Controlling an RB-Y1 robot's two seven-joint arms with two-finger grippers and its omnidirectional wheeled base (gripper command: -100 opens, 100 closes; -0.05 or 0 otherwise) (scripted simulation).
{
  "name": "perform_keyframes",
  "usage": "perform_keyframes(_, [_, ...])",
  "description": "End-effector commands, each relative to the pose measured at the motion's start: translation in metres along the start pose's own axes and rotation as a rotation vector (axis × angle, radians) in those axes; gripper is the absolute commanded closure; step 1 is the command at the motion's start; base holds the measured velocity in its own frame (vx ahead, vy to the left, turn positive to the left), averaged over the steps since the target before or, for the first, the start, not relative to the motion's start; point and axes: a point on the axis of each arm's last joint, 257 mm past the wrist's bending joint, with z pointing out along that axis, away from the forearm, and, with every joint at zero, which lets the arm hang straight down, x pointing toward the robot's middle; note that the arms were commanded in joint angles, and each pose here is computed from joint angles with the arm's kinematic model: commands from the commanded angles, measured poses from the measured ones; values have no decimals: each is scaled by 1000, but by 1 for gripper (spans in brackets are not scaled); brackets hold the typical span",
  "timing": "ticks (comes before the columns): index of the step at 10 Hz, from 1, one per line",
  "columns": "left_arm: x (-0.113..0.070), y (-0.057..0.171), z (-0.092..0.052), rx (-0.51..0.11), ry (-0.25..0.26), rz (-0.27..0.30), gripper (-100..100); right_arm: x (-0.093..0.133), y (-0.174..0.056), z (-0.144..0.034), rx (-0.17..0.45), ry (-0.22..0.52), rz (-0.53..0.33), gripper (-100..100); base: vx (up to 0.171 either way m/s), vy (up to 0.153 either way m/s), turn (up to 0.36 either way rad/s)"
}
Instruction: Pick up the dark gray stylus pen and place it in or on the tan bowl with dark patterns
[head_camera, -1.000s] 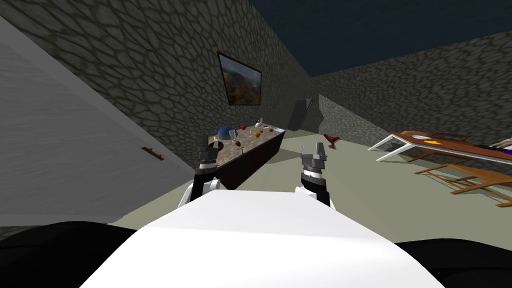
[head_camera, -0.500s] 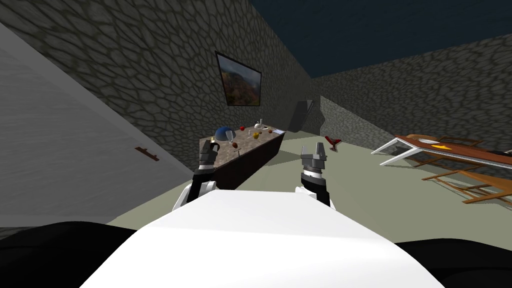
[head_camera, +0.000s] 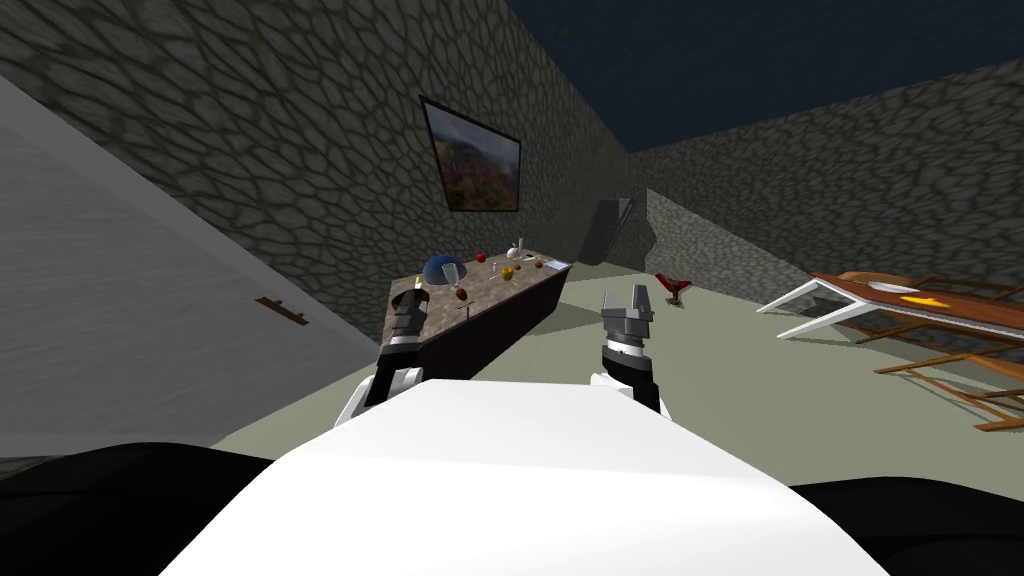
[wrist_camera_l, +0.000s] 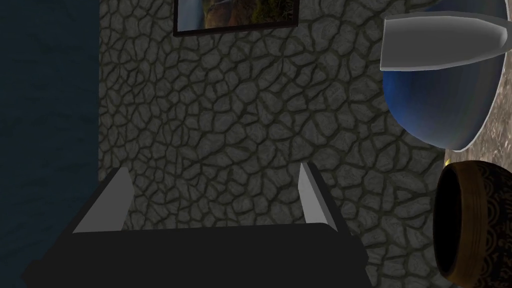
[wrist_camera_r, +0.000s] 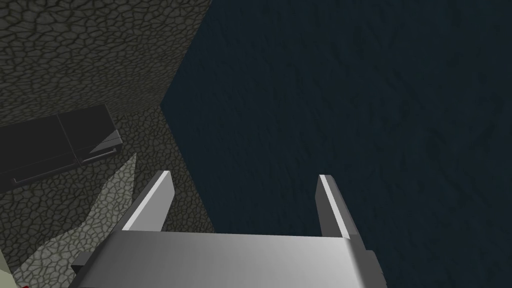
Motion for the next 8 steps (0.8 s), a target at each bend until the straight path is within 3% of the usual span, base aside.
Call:
perform_keyframes(1, [-20,23,-7,-56,-31,5,-100,0,0,0,0,0,0,0,84,-126,41])
perform_keyframes(4, [-45,51,-18,-124,-75,8,-100,0,0,0,0,0,0,0,111,-106,41])
perform_keyframes(5, [-45,51,-18,-124,-75,8,-100,0,0,0,0,0,0,0,38,-69,25])
perform_keyframes(8, [-81,85,-36,-210,-141,8,-100,0,0,0,0,0,0,0,75,-100,53])
